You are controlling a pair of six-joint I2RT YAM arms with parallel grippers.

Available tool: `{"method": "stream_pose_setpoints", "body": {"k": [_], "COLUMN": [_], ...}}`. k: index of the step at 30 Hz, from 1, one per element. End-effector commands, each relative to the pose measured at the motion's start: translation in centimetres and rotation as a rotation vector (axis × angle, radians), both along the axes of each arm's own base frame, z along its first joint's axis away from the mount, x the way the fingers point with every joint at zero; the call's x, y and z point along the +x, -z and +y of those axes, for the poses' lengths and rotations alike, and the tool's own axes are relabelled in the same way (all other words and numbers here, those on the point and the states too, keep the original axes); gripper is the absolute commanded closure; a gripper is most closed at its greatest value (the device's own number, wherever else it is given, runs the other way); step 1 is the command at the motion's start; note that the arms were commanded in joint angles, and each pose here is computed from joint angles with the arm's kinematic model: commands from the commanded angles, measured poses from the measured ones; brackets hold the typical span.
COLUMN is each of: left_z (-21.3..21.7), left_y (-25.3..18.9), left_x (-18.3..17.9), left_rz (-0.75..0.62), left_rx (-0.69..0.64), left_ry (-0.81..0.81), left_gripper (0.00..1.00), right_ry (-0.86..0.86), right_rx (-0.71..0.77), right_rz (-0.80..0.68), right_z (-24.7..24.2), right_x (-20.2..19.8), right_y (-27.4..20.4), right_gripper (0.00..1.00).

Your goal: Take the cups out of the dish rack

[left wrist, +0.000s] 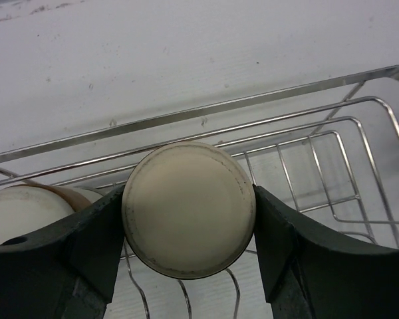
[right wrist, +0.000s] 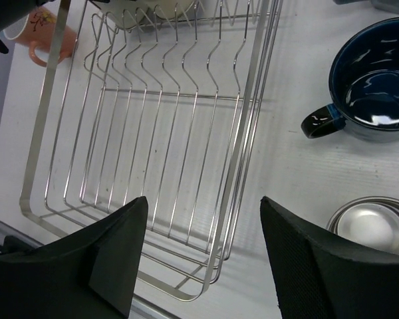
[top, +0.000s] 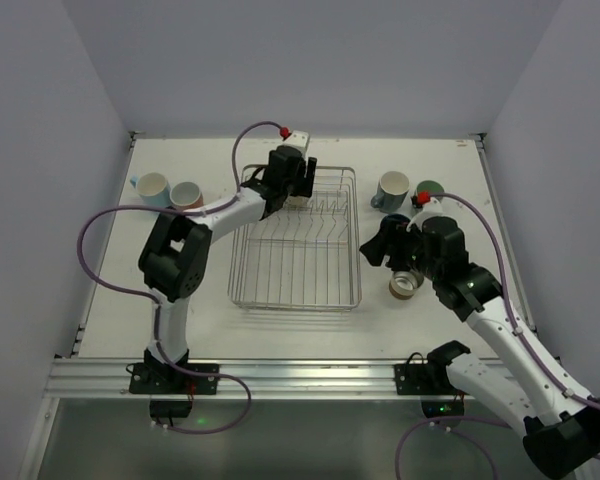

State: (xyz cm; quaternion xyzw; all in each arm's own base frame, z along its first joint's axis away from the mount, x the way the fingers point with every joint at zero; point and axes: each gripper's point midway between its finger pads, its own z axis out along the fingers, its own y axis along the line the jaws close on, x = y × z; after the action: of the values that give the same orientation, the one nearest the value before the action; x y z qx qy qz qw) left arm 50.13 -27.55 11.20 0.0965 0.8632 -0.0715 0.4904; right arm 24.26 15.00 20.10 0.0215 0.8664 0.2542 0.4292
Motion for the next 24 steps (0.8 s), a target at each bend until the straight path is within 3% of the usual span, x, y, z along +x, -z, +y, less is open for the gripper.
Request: {"method": "stream_pose_setpoints", "body": {"k": [1,5,6,7,9,10,12,13,15,16,19,24], "left_z": [-1.6,-1.9,-2.0,-1.8,-2.1,-2.2,-2.9,-2.9,-3.4,-3.3,-3.4,-4.2], "left_y": [-12.2,-18.2,-18.1,-20.8,-20.8,-23.3,-22.1,-24.4,-23.0,-25.0,-25.3,-24.7], "left_x": [0.1,-2.4,-3.3,-4.4,-6.5,-8.2,-11.0,-12.7,-15.5,-17.1,-20.4,-23.7], "left_rz": [-0.245,-0.342,-0.333,-0.371,-0.350,-0.374,-0.314,-0.330,-0.257,-0.271,-0.230,-0.181], "left_rx": [-0.213,-0.356,-0.378,-0.445,-0.510,-0.602,-0.689,-0.798,-0.884,-0.987,-1.114,-1.167], "left_ry": [0.064,0.133,0.154,0.163,0.214,0.248,0.332,0.365,0.447,0.488,0.585,0.679], "left_gripper": [0.71,0.77,0.80,0.82,0.84,0.85,0.86,0.86,0.86,0.87,0.87,0.87], "right_ry": [-0.029,-0.075,-0.081,-0.095,-0.124,-0.138,-0.188,-0.207,-0.230,-0.253,-0.287,-0.321], "right_rx": [0.102,0.265,0.286,0.328,0.396,0.419,0.493,0.517,0.568,0.583,0.633,0.672], "right_rz": [-0.057,-0.130,-0.138,-0.188,-0.206,-0.217,-0.245,-0.255,-0.277,-0.280,-0.295,-0.304], "right_z": [1.5,3.7,3.9,4.4,5.2,5.5,6.5,6.8,7.3,7.6,8.0,8.5], "right_x": [0.5,0.8,0.8,1.1,1.0,1.0,0.7,0.5,0.6,0.3,0.0,-0.4], "right_y": [-1.2,-3.5,-3.7,-5.0,-5.9,-6.3,-7.8,-8.3,-9.2,-9.5,-10.2,-10.8], "right_gripper": [0.28,0.09,0.07,0.07,0.06,0.06,0.08,0.08,0.10,0.13,0.17,0.21]}}
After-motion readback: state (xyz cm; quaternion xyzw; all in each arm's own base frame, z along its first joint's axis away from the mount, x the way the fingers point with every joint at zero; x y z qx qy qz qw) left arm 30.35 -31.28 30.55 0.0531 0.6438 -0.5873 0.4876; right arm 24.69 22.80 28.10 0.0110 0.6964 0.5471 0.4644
